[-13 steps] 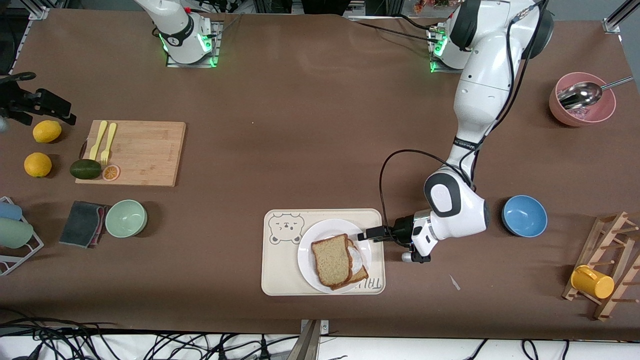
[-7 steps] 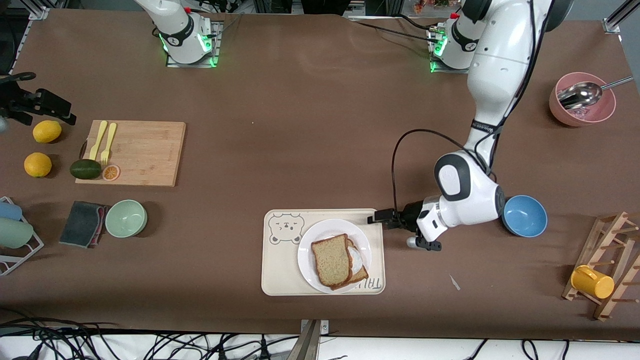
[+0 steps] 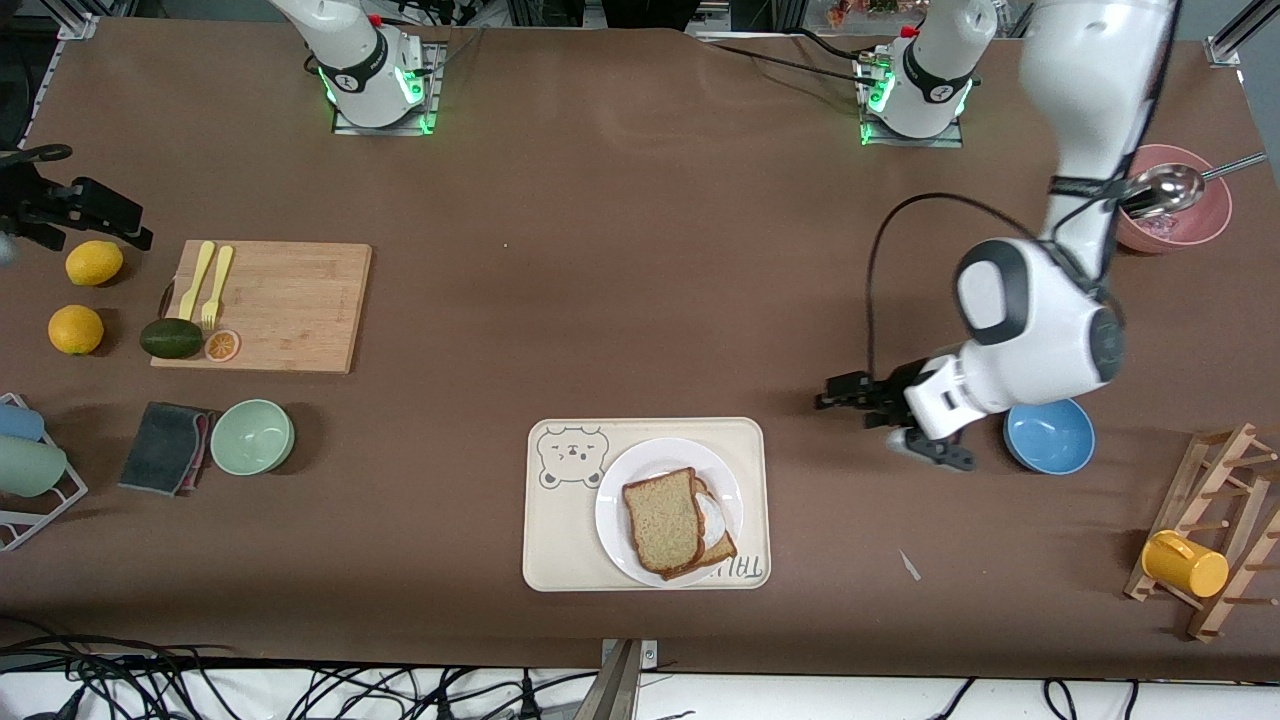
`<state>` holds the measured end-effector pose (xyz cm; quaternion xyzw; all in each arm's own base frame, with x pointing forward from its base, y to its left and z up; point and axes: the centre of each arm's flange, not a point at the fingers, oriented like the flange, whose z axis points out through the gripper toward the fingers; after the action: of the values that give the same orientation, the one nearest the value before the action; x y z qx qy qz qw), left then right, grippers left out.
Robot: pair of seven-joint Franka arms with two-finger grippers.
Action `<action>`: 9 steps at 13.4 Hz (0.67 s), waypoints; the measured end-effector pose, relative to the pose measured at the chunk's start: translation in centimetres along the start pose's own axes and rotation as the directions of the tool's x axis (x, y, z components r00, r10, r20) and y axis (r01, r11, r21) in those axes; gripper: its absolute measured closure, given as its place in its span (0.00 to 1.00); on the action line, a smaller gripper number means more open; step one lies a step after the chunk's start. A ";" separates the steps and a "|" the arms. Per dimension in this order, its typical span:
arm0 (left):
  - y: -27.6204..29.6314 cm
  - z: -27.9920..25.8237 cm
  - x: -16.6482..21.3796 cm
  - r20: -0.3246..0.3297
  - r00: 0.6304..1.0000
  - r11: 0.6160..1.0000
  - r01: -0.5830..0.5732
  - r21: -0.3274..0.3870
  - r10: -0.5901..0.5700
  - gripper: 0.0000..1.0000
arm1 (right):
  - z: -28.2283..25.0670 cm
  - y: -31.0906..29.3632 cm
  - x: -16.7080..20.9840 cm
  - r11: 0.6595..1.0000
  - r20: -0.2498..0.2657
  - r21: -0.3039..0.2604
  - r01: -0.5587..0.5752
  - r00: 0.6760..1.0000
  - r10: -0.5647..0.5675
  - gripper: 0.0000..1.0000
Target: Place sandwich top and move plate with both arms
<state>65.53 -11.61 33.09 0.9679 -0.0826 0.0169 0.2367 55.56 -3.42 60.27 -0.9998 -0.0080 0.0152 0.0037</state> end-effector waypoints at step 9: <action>-6.1 -23.8 -6.2 -0.084 0.996 0.958 0.062 0.280 -0.040 0.00 | 0.0 0.0 0.0 1.000 0.000 0.000 0.000 1.000 0.000 0.00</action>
<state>60.61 5.62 51.00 0.9922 -0.0452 0.0601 0.0995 55.56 -3.42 60.25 -0.9998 -0.0079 0.0154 0.0037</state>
